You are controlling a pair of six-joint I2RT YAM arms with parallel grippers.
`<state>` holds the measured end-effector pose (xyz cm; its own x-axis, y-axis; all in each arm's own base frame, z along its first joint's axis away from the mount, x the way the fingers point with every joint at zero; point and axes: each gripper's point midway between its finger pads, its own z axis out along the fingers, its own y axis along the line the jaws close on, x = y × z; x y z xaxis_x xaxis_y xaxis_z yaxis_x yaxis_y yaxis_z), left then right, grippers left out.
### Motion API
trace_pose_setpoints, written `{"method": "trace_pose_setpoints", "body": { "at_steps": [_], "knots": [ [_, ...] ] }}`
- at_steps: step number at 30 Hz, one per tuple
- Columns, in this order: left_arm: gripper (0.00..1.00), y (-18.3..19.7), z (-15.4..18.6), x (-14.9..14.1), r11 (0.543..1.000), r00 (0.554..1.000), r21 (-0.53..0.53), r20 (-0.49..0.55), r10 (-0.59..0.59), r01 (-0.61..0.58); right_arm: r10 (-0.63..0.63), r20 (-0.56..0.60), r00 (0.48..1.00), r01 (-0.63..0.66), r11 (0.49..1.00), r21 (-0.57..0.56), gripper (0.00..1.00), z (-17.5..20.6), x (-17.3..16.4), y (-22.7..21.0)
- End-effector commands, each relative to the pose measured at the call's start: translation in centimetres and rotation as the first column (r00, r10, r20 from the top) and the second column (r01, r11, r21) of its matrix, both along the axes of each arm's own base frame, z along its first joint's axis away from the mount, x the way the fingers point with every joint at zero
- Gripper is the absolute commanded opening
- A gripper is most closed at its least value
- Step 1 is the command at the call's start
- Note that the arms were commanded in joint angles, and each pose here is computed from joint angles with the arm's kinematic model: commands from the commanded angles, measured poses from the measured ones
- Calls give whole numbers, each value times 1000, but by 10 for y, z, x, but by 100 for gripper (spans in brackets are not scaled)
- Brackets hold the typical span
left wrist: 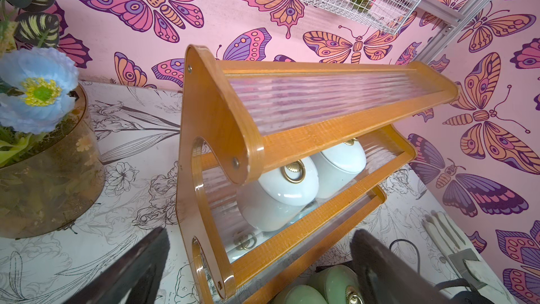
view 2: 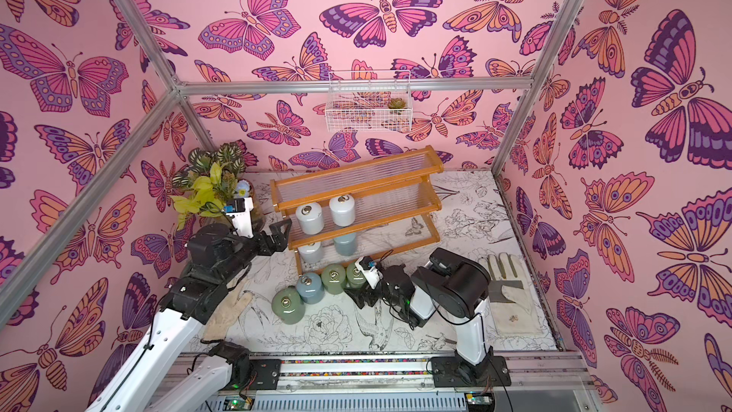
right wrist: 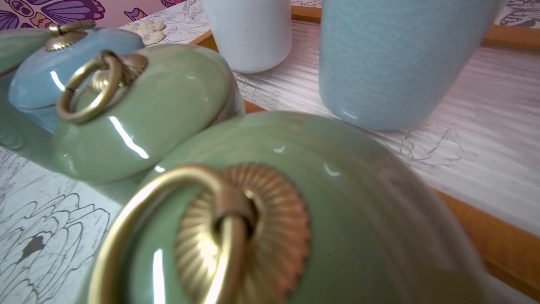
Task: Remove the tea canisters from the shelf
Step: Place the tea canister at the center of the board, then pick up the tea canister from the shelf.
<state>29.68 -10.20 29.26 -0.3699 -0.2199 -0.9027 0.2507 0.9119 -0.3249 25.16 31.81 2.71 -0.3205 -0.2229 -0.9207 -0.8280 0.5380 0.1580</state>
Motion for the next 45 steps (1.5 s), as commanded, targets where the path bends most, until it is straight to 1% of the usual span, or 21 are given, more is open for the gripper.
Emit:
{"method": "trace_pose_setpoints", "body": {
  "at_steps": [1, 4, 7, 12, 13, 17, 22, 27, 31, 36, 39, 45],
  "knots": [
    [100, 3, 0, -2, 1000, 1000, 15, 15, 10, -10, -19, 61, 998, 17, 999, 33, 99, 24, 7, 4],
    [100, 3, 1, -2, 1000, 1000, 23, 17, 9, -10, -25, 77, 997, 22, 999, 38, 99, 37, 6, 1],
    [100, 3, -1, 0, 1000, 1000, 28, 14, 9, -9, -14, 86, 996, 13, 1000, 8, 99, 49, 6, 1],
    [100, 2, -4, 3, 999, 1000, 33, 1, 3, -4, -23, 154, 988, 25, 1000, -10, 99, 77, 8, -4],
    [100, 1, -5, 3, 999, 1000, 33, -1, 3, -3, -25, 188, 982, 23, 1000, 14, 99, 96, 8, -4],
    [100, 2, -4, 3, 999, 1000, 37, 0, 2, -2, -30, 231, 973, 29, 1000, 8, 99, 126, 11, -5],
    [100, 2, -3, 2, 999, 1000, 40, 8, 2, -3, -156, 312, 937, 148, 988, 50, 99, 166, 37, -11],
    [100, 3, -1, 0, 999, 1000, 41, 18, 4, -5, -201, 353, 914, 176, 979, 102, 99, 198, 64, -2],
    [100, 3, -1, -2, 999, 1000, 33, 18, 2, -2, -230, 380, 896, 199, 973, 120, 99, 211, 84, 0],
    [100, 3, -2, -5, 1000, 1000, 26, 19, -1, 0, -247, 379, 892, 199, 966, 162, 99, 221, 108, 3],
    [100, 5, -1, -6, 1000, 1000, 25, 23, 7, -8, -243, 388, 889, 185, 966, 181, 99, 216, 120, 9],
    [100, 5, -2, -7, 1000, 1000, 30, 20, 7, -8, -225, 383, 896, 156, 967, 202, 99, 212, 133, 23]
  ]
}}
